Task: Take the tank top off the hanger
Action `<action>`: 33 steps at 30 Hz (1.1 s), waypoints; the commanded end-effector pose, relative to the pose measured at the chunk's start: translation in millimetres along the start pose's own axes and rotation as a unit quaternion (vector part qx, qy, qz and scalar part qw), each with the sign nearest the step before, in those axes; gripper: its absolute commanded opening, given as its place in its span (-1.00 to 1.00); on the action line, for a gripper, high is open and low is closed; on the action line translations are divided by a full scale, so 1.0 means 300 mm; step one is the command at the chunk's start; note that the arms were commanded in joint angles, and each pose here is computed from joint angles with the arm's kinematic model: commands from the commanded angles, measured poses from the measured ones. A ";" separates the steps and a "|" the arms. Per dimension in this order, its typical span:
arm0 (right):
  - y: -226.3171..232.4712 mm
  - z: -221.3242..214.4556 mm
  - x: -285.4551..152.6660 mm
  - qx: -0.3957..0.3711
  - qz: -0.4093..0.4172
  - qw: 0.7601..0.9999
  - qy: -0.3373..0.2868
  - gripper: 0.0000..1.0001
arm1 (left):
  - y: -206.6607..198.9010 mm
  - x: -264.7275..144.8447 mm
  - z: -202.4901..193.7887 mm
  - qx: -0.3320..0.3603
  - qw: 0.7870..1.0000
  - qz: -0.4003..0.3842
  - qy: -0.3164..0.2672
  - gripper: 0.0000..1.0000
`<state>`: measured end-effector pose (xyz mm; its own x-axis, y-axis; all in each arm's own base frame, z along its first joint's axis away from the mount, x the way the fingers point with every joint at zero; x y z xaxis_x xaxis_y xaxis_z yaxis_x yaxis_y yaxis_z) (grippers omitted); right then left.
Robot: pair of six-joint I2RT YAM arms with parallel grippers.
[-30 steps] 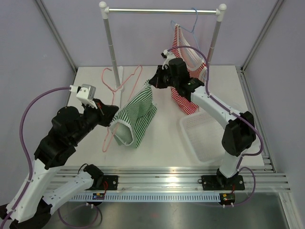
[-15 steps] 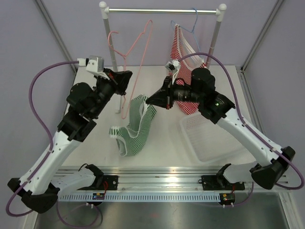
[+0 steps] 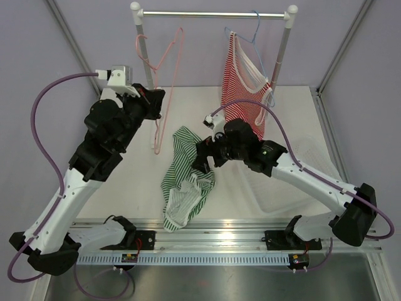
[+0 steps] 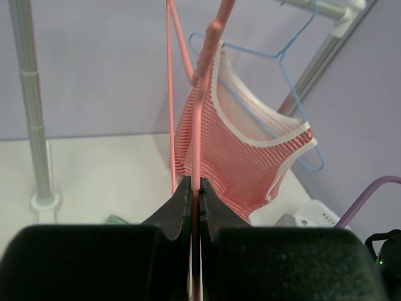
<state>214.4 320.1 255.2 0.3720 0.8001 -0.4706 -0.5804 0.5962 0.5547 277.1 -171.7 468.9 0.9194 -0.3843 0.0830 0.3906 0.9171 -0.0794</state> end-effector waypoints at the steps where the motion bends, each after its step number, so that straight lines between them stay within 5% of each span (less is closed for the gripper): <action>1: -0.027 0.096 -0.021 0.002 -0.051 0.996 -0.076 0.99 | 0.034 -0.020 -0.030 0.015 0.998 0.031 0.044 -1.00; 11: -0.041 0.102 -0.080 0.016 -0.067 0.992 -0.106 0.99 | 0.112 0.199 -0.023 0.054 0.988 0.055 0.134 -1.00; 18: -0.019 0.078 -0.147 0.010 -0.045 0.992 -0.116 0.99 | 0.185 0.398 0.098 0.057 0.993 0.058 0.090 -1.00; 26: -0.021 -0.001 -0.121 0.016 -0.017 0.996 -0.085 0.99 | 0.319 0.633 0.047 0.038 0.996 0.060 0.062 -1.00; 33: -0.086 -0.086 0.000 0.032 -0.027 0.998 -0.040 0.99 | 0.334 0.686 -0.058 0.037 0.993 0.060 0.092 -1.00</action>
<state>205.9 286.6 226.7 0.4794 0.7412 -0.4698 -0.4953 0.6705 0.5524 510.1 -151.0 427.8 0.9490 -0.2241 -0.2216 0.2320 0.9727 0.0100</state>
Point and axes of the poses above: each gripper's point midway between its finger pads, its own x axis out along the fingers, its own y axis along the line the jaws close on, z = x × y, the point moved 2 cm from there along -x, back along the fingers, and after that the axes turned 15 degrees about x, right-handed, at the moved point
